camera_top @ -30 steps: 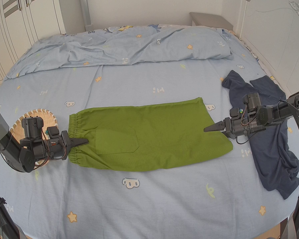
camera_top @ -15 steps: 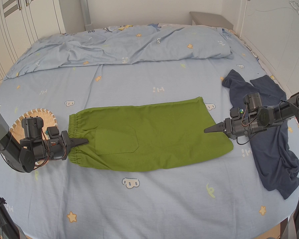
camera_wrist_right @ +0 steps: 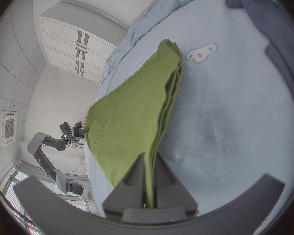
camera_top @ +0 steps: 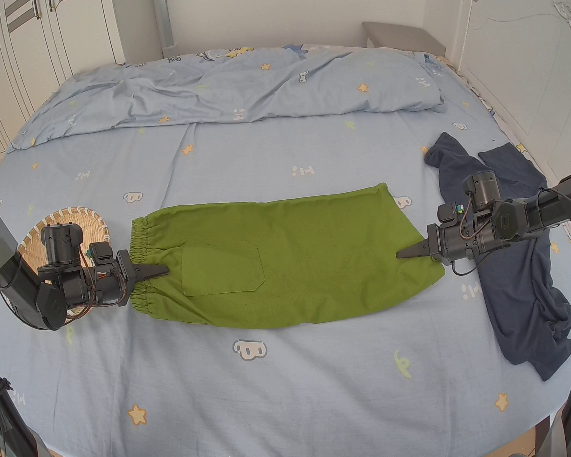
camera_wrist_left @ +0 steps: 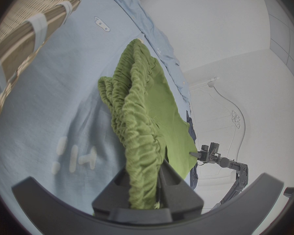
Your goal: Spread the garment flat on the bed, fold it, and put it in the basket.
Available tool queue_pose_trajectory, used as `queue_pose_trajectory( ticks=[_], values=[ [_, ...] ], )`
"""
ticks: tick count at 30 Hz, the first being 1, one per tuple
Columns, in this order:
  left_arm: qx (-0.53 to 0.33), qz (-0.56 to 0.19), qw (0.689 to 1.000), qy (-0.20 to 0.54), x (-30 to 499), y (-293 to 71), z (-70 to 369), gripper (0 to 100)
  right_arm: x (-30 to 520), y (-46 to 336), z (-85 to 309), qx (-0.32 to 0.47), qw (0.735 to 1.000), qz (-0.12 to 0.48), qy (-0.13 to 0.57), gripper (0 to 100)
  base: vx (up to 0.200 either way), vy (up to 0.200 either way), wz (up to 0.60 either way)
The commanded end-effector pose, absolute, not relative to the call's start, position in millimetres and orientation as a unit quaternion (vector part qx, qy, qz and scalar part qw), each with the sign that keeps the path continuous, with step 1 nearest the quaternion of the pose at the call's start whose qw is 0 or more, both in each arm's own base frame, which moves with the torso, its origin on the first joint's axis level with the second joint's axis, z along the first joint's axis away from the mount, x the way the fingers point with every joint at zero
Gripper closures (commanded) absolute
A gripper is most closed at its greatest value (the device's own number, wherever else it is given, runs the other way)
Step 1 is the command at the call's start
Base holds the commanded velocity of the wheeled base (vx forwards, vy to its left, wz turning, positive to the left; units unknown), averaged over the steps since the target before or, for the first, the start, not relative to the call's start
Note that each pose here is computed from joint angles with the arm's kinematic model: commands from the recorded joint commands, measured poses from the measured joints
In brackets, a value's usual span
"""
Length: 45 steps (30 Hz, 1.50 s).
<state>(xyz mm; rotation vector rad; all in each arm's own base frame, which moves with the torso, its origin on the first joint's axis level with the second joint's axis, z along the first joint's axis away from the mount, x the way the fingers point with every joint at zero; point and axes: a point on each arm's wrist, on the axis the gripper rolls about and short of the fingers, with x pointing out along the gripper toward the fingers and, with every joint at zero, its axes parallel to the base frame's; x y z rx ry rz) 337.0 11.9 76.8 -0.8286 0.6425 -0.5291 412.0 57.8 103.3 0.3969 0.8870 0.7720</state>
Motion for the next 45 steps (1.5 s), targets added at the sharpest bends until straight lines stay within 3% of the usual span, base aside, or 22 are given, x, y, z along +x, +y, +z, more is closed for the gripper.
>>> queue_pose_trajectory(
  ticks=[1,8,12,19,29,39,45],
  values=[
    [-0.39,-0.25,0.833,0.302,336.8,12.0,77.5,100,410.0,56.8,113.6,0.181,0.82,0.364,0.403,100,0.0,0.0,0.0],
    [-0.395,-0.247,0.829,0.309,335.5,11.9,84.9,100,394.3,49.7,141.2,0.186,0.825,0.356,0.396,100,0.0,0.0,0.0],
    [-0.405,-0.235,0.818,0.335,332.6,12.6,104.5,100,365.6,45.5,166.7,0.194,0.815,0.349,0.42,100,0.0,0.0,0.0],
    [-0.412,-0.229,0.801,0.371,319.6,18.8,125.5,100,333.7,38.6,174.0,0.204,0.804,0.331,0.45,100,0.0,0.0,0.0],
    [-0.364,-0.231,0.782,0.45,248.9,14.6,99.6,100,258.5,34.3,111.2,0.226,0.765,0.316,0.514,100,0.0,0.0,0.0],
    [-0.347,-0.229,0.767,0.489,201.3,9.9,74.1,100,206.9,35.7,68.0,0.225,0.757,0.321,0.523,100,0.0,0.0,0.0],
    [-0.327,-0.241,0.765,0.5,191.1,8.9,64.4,100,197.4,34.9,55.7,0.219,0.769,0.328,0.503,100,0.0,0.0,0.0]
  ],
)
